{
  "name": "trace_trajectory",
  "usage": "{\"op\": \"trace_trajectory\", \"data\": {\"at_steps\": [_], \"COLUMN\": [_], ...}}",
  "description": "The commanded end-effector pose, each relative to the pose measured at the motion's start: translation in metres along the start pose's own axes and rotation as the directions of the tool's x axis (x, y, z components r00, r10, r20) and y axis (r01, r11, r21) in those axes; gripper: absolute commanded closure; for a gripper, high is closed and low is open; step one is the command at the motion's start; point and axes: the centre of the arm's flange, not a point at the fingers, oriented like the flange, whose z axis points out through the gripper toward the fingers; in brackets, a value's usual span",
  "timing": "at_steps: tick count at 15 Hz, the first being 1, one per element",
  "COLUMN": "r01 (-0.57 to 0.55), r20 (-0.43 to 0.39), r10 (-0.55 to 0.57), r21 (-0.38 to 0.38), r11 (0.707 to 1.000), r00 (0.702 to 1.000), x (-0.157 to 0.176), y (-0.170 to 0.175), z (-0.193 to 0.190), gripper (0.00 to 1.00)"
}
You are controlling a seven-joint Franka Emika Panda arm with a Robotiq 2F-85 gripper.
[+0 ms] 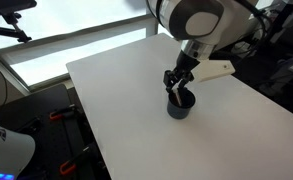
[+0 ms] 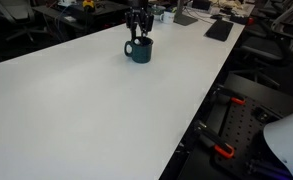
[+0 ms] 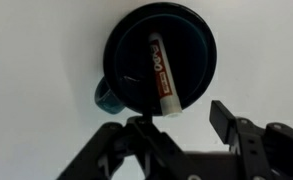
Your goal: Remove the marker from the cup and put it on the table
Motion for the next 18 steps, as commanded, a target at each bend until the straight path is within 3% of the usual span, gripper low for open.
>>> {"op": "trace_trajectory", "data": {"at_steps": [1, 2, 3, 4, 8, 9, 13, 14, 15, 18], "r01": [0.054, 0.065, 0.078, 0.084, 0.13, 0.141, 0.158, 0.149, 0.139, 0.135], "r20": [-0.047, -0.054, -0.061, -0.069, -0.093, -0.095, -0.108, -0.12, -0.12, -0.118], "r10": [-0.055, -0.067, -0.079, -0.086, -0.133, -0.146, -0.163, -0.154, -0.144, -0.14], "r21": [-0.024, -0.024, -0.024, -0.025, -0.043, -0.052, -0.058, -0.05, -0.049, -0.048], "r11": [0.998, 0.998, 0.997, 0.996, 0.991, 0.989, 0.986, 0.988, 0.989, 0.99], "r00": [0.997, 0.996, 0.995, 0.994, 0.987, 0.985, 0.981, 0.981, 0.982, 0.983], "x": [-0.012, -0.015, -0.018, -0.02, -0.027, -0.028, -0.032, -0.033, -0.032, -0.031], "y": [0.001, 0.001, 0.0, -0.001, -0.01, -0.013, -0.016, -0.016, -0.017, -0.017], "z": [-0.002, -0.001, -0.001, -0.001, -0.004, -0.005, -0.003, -0.003, -0.002, 0.0], "gripper": [0.4, 0.49, 0.65, 0.66, 0.98, 1.0, 1.0, 0.74, 0.72, 0.52]}}
